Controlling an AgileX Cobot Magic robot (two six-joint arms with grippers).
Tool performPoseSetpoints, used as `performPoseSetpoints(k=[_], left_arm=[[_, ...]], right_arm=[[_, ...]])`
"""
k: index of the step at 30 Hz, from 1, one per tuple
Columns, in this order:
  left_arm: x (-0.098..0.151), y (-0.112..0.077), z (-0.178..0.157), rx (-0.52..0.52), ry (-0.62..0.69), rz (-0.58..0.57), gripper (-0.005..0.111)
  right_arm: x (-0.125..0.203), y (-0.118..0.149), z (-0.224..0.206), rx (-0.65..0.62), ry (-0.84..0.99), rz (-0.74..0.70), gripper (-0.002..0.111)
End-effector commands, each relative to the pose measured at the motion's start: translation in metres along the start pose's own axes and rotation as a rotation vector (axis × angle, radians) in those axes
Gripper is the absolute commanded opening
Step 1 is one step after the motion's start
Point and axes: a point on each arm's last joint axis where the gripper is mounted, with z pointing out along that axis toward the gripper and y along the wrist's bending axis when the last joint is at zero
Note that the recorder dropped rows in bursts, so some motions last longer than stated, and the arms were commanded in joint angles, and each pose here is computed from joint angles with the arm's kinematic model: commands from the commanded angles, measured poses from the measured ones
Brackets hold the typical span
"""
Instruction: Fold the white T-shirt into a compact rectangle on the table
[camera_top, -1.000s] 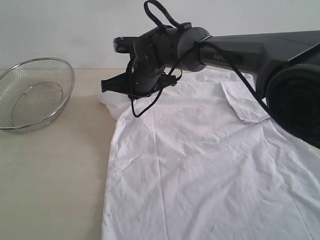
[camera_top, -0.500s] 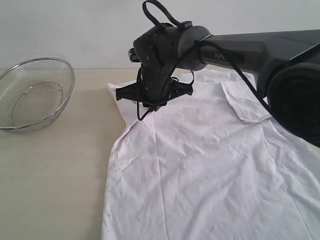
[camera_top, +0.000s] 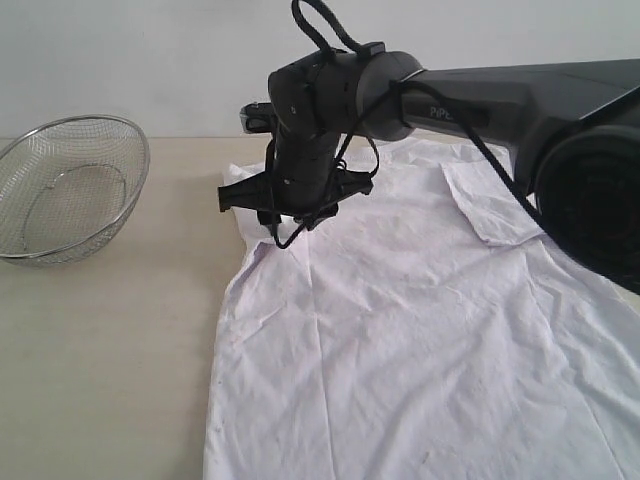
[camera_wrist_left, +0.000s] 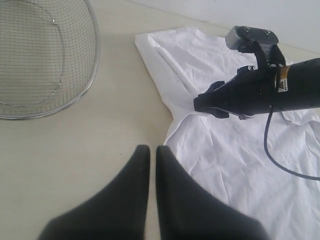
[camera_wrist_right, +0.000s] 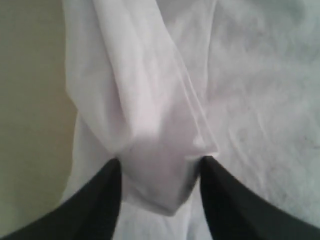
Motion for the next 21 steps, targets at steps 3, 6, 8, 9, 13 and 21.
performPoseSetpoints(k=[3, 6, 8, 9, 13, 21], left_arm=[[0.000, 0.000, 0.000, 0.001, -0.011, 0.004, 0.005], [0.000, 0.000, 0.000, 0.001, -0.011, 0.004, 0.005], [0.000, 0.000, 0.000, 0.001, -0.011, 0.004, 0.005], [0.000, 0.000, 0.000, 0.001, -0.011, 0.004, 0.005], [0.000, 0.000, 0.000, 0.002, -0.008, 0.011, 0.005], [0.000, 0.000, 0.000, 0.002, -0.008, 0.011, 0.005]], right_arm=[[-0.003, -0.003, -0.004, -0.005, -0.010, 0.000, 0.062], [-0.005, -0.002, -0.008, -0.013, -0.016, 0.005, 0.056], [-0.007, -0.003, -0.014, -0.020, -0.025, 0.011, 0.052], [-0.008, -0.005, -0.016, -0.032, -0.022, 0.020, 0.051], [-0.012, -0.014, -0.025, -0.084, 0.003, 0.050, 0.050], [-0.025, -0.054, -0.045, -0.134, 0.037, 0.042, 0.050]])
